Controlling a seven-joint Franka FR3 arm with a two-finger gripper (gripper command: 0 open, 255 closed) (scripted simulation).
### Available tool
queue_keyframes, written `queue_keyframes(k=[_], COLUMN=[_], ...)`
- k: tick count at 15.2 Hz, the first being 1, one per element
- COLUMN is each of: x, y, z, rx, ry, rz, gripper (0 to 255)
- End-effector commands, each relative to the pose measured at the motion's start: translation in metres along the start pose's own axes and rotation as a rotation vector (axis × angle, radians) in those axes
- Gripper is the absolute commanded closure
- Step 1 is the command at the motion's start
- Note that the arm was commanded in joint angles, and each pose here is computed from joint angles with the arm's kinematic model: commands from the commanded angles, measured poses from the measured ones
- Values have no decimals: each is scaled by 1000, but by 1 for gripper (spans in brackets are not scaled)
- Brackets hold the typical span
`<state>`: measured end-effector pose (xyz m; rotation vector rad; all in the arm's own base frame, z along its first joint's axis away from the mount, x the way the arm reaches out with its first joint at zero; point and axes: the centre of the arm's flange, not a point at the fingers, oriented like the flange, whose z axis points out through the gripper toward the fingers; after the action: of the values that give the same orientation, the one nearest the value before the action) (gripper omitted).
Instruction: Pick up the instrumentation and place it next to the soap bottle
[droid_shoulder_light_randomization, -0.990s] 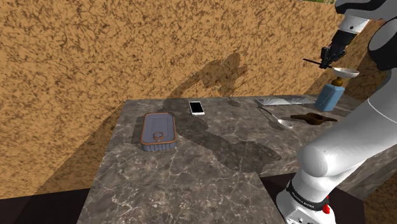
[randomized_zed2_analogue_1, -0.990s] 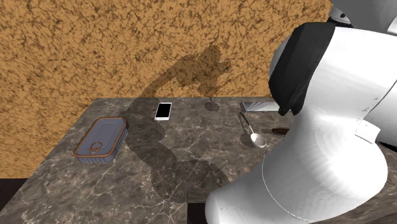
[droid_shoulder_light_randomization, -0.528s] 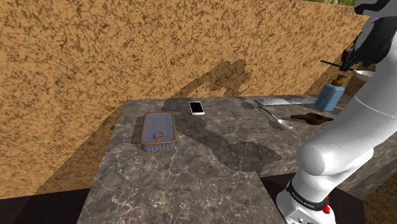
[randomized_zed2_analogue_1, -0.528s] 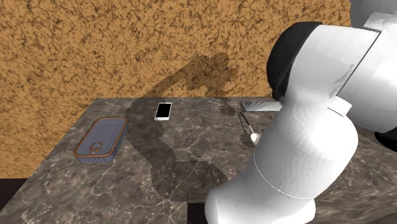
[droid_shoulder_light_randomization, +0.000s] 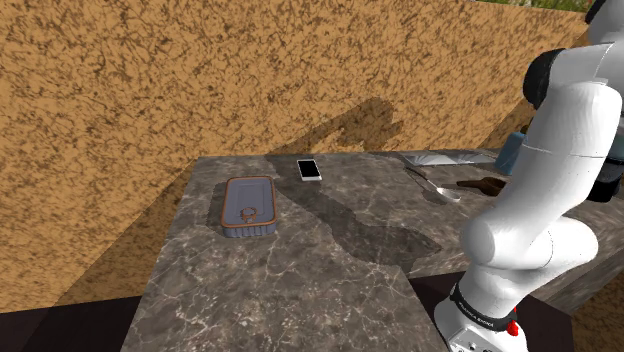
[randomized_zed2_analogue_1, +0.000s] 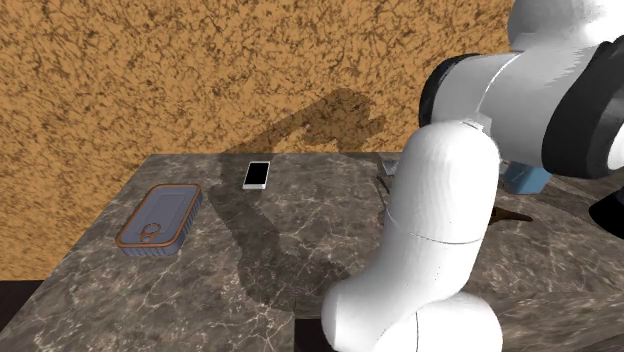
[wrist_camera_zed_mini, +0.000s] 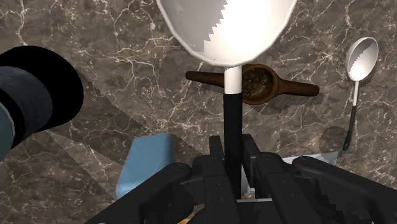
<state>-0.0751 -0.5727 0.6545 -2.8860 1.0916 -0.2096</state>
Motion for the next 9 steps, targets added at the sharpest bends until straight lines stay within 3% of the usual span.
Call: queue_keyframes(k=[1, 7, 9], x=[-10, -41, -43], y=[26, 98, 103], z=[-4, -15, -10], rx=[2, 2, 2], ry=[1, 1, 1], rz=[-7, -7, -7], gripper=[255, 255, 255])
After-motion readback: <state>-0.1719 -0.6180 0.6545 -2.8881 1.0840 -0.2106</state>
